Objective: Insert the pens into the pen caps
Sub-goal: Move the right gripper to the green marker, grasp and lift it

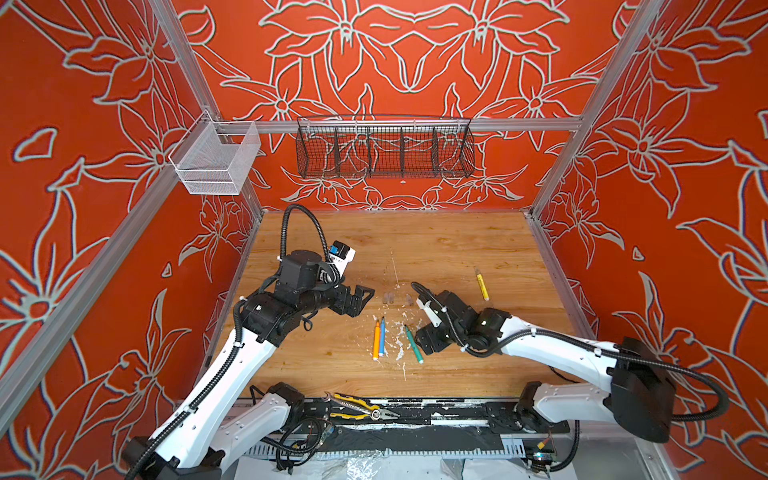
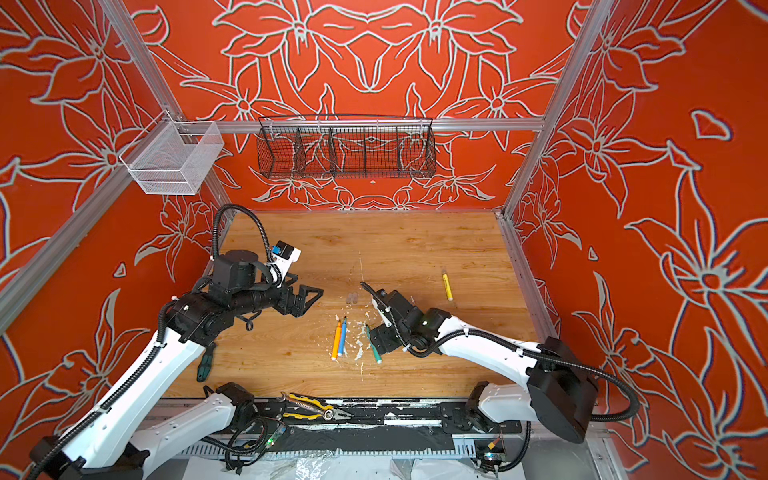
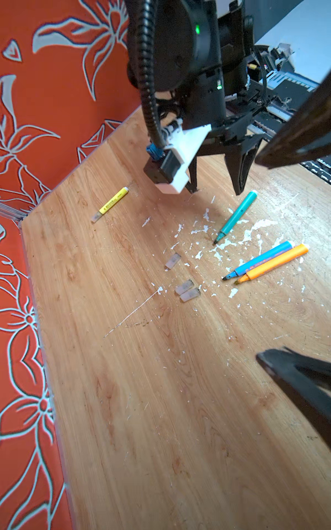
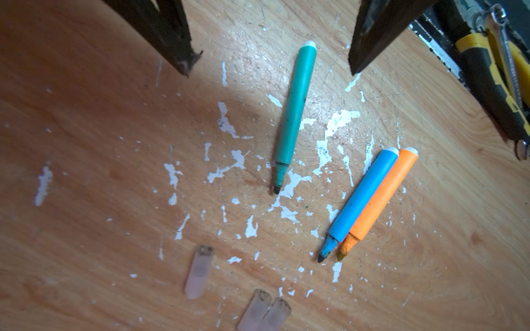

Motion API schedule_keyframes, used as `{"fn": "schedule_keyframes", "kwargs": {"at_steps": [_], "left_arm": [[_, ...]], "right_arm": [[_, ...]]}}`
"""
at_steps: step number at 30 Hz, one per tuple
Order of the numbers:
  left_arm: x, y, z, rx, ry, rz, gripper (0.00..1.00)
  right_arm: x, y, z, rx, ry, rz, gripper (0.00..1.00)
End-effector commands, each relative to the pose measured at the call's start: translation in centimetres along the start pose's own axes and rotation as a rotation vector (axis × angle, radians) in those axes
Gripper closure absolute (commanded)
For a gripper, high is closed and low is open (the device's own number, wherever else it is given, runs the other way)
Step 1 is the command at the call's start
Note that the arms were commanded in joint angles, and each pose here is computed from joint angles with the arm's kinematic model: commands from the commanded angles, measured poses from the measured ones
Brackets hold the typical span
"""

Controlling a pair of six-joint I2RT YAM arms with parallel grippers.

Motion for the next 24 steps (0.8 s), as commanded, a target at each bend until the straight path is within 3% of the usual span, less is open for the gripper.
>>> {"fn": "schedule_keyframes", "kwargs": {"at_steps": [1, 10, 17, 24], "left_arm": [[0.1, -0.3, 0.0, -0.031, -0.001, -0.011, 0.03], [-0.2, 0.2, 0.6, 0.026, -0.025, -0.019, 0.03], [-0.4, 0.3, 1.0, 0.036, -0.041, -0.024, 0.03], [-0.7, 0.4, 1.2, 0.042, -0.047, -0.024, 0.03]], "right_arm": [[0.4, 1.0, -1.5, -0.038, -0.012, -0.058, 0.23], [-0.1, 2.8, -4.9, -0.168, 0.091, -0.054, 0.46], [-2.1, 2.3, -6.2, -0.270, 0.194, -0.054, 0.54], [-3.2, 1.8, -6.4, -0.284, 0.231, -0.052, 0.61]]}}
Point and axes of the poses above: each gripper's point midway between its finger pads, its own z axis back along the fingers, its own y axis along the line the jaws close on, x = y × z, the point moved 5 cm from there along z, back along the fingers, and after that the axes turned 4 degrees about -z, right-handed, at the moved point
